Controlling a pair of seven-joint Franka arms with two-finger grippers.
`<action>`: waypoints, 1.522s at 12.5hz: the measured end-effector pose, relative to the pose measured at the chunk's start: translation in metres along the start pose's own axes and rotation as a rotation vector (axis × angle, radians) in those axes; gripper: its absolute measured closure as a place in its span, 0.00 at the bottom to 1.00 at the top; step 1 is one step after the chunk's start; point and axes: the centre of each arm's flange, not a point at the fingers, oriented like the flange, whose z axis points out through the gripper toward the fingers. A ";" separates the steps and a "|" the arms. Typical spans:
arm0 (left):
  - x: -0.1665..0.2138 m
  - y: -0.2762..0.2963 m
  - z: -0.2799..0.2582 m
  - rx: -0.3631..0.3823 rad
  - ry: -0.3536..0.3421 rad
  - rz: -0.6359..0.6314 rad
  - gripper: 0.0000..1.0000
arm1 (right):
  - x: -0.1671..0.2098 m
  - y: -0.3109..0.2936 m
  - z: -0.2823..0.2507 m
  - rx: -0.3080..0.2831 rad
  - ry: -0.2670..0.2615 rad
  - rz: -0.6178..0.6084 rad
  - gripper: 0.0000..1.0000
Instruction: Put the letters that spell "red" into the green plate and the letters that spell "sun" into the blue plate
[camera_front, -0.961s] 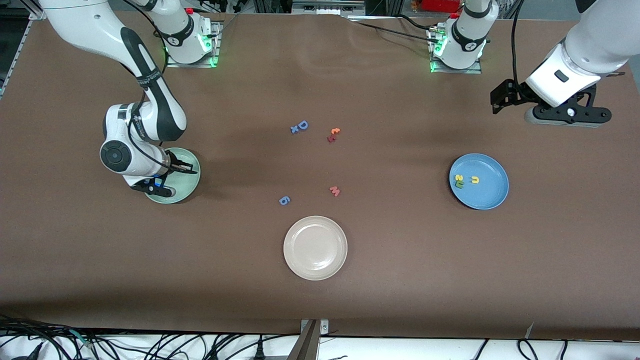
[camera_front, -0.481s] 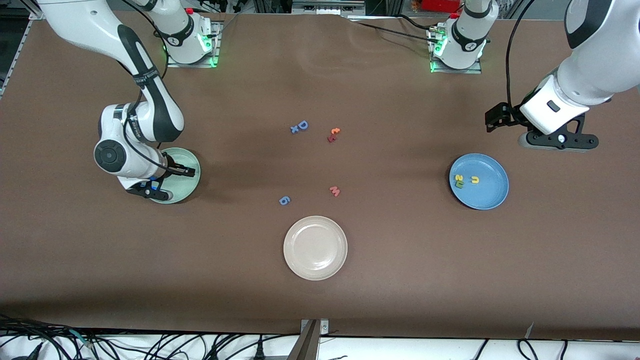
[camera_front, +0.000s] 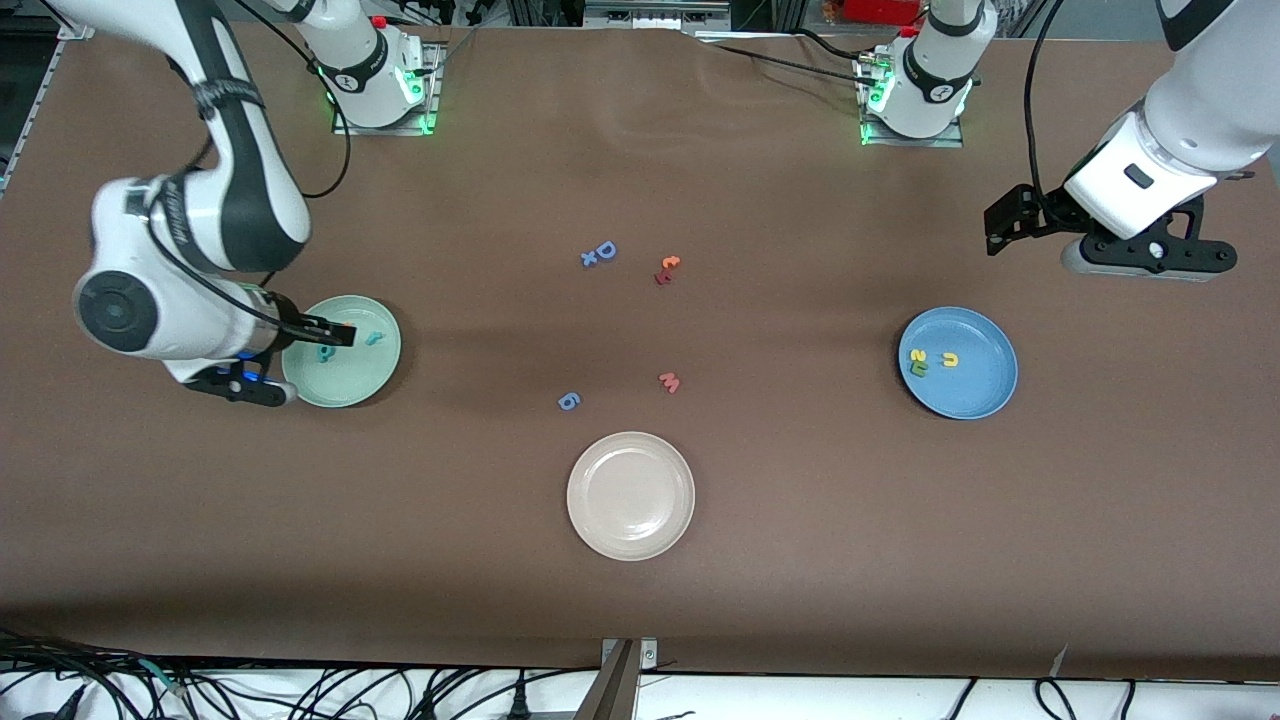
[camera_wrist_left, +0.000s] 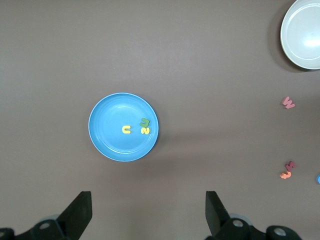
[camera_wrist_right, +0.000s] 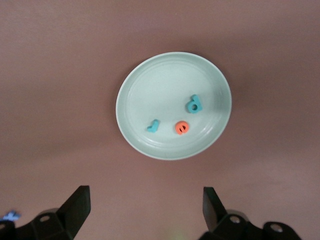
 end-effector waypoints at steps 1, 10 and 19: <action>0.000 0.000 0.000 0.000 -0.001 0.000 0.00 | -0.004 0.003 -0.023 -0.002 -0.006 0.002 0.00; -0.002 -0.008 -0.038 -0.006 0.053 -0.015 0.00 | -0.050 0.059 -0.141 0.066 0.214 -0.078 0.01; 0.003 -0.020 -0.028 -0.007 0.026 -0.036 0.00 | -0.054 0.066 -0.146 0.071 0.272 -0.113 0.00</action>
